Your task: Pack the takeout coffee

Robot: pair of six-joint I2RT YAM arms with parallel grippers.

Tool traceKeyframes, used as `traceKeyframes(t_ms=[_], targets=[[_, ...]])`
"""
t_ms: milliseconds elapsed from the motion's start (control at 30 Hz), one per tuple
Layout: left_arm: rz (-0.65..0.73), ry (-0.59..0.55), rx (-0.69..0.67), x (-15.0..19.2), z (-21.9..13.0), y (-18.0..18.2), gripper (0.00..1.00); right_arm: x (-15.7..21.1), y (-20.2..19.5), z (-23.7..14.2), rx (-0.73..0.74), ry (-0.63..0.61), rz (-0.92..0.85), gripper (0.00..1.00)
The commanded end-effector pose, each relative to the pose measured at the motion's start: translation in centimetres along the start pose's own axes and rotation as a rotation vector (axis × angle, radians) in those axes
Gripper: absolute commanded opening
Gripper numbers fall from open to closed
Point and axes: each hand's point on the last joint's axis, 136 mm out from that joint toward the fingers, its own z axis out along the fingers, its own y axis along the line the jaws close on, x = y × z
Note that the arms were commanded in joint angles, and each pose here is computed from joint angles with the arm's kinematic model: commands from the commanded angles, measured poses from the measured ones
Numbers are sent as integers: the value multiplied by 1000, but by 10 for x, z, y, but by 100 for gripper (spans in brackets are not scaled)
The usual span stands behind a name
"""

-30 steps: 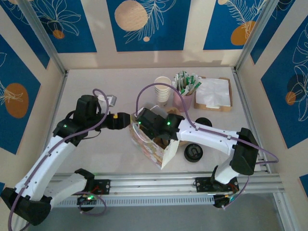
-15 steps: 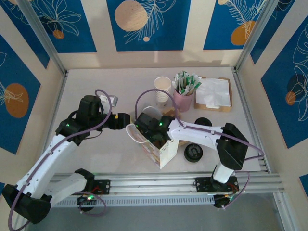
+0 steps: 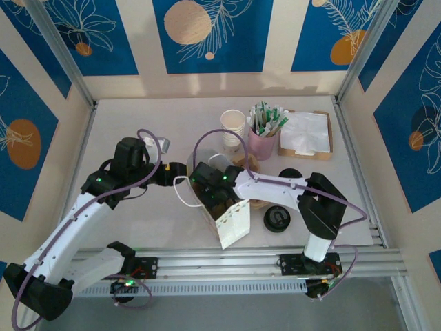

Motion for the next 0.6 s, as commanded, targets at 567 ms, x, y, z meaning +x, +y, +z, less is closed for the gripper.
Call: traceKeyframes(t_ms=[567], targets=[[17,-22,-35,2,-7,2,70,-36,-7,-76,-4,-172,60,22]])
